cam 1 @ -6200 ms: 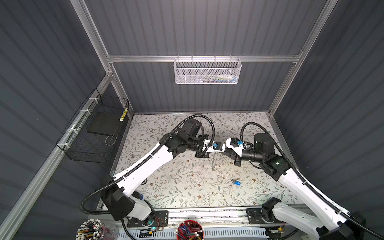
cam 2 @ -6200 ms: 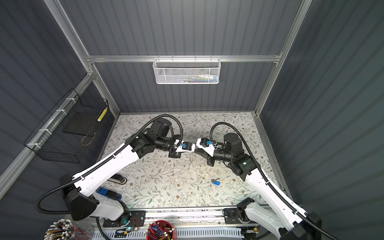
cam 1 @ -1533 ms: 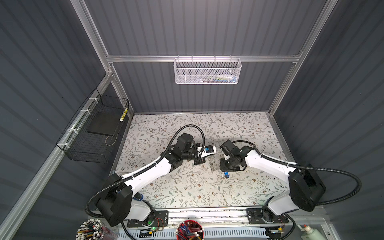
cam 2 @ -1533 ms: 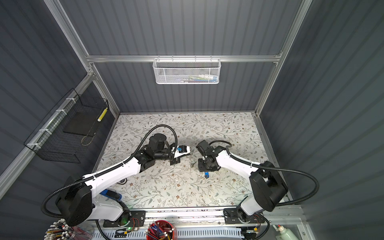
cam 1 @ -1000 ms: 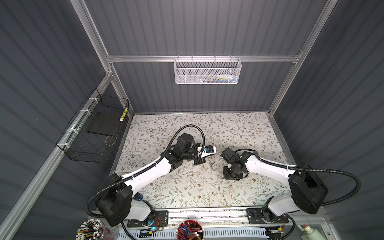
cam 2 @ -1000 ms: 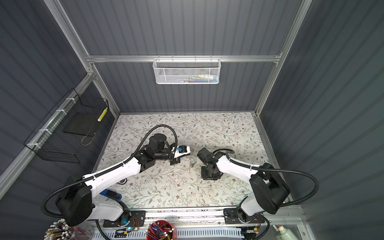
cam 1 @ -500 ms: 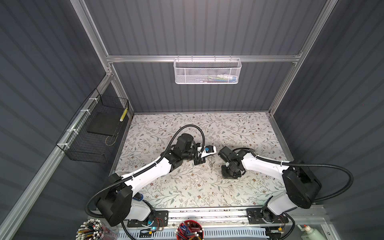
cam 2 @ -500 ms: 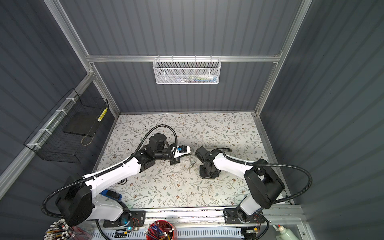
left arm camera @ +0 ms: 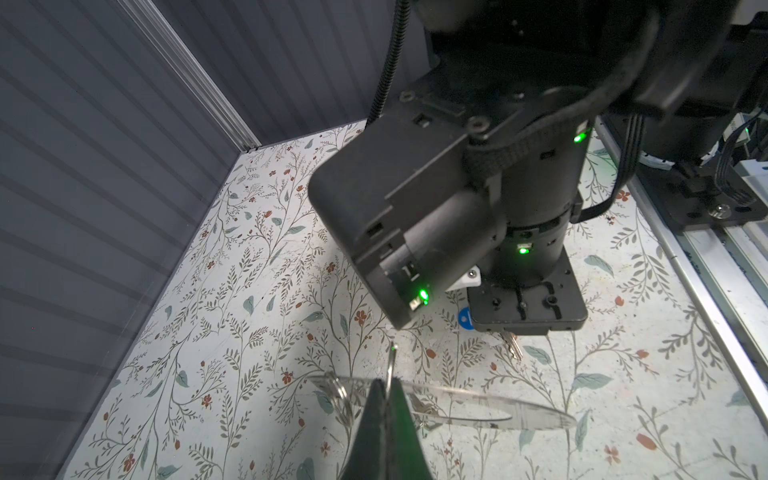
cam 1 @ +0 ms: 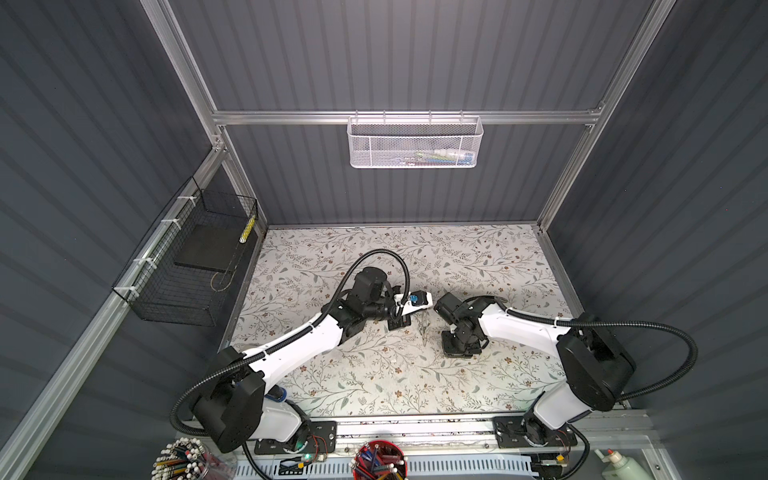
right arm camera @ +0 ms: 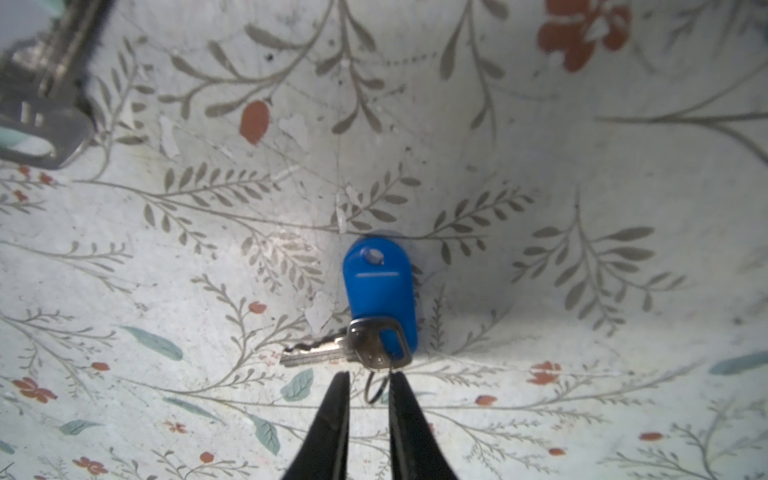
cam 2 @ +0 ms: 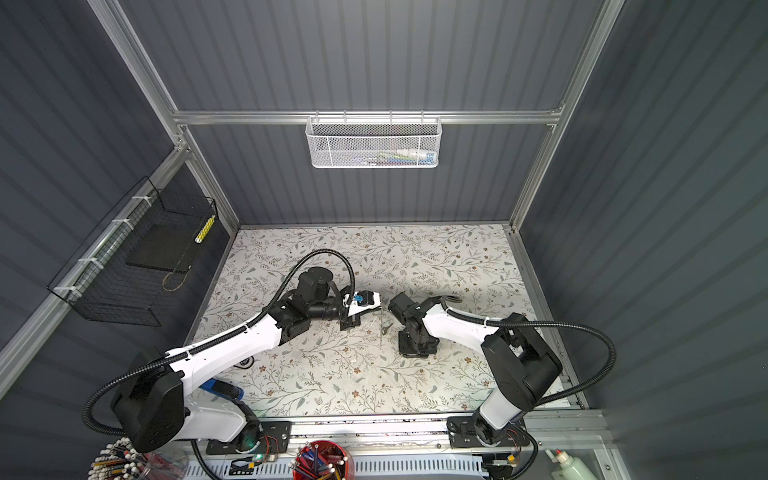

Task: Put the keys on the keyring
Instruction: 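Close the right gripper on the key bow and blue tag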

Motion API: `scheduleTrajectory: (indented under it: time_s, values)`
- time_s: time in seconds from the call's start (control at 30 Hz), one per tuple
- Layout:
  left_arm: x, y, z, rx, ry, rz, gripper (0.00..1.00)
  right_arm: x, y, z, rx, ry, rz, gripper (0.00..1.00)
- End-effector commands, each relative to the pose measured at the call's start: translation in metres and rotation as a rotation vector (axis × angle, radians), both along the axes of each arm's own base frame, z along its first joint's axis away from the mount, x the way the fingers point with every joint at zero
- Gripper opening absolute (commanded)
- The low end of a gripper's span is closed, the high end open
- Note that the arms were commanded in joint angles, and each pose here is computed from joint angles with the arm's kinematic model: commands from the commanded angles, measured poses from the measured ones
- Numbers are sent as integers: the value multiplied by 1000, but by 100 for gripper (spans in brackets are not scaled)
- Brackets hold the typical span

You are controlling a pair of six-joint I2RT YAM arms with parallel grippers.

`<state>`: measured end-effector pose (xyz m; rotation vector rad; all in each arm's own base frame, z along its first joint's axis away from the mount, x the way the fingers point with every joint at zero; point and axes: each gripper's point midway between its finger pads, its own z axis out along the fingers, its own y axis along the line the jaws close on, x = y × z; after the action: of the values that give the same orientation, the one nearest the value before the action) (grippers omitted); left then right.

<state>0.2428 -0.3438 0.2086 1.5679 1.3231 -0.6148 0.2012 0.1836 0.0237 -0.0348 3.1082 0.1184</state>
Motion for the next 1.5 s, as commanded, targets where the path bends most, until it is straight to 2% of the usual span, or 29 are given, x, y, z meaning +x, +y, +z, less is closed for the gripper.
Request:
scheduleTrajectory:
  time_s: [0.0,0.53,0.7,0.93,1.07,1.27,1.47]
  values:
    - [-6,1,4,-4,-13,-18,0,0,0,2,-17,10,7,20]
    - [-6,0,4,-5,-13,-18,0,-4,-4,7,-35,10,35,8]
    - [-6,0,4,-5,-13,-18,0,-4,-1,15,-30,-10,143,5]
    - [-4,1,5,-14,-27,-1,0,9,7,39,32,-159,331,2]
    - [-3,1,1,-6,-19,-1,0,5,10,32,44,-150,406,0]
    - [-2,0,-2,-2,-13,-1,0,8,5,18,-32,-93,450,0]
    - [-2,0,-4,0,-10,-1,0,13,10,13,-28,-94,422,0]
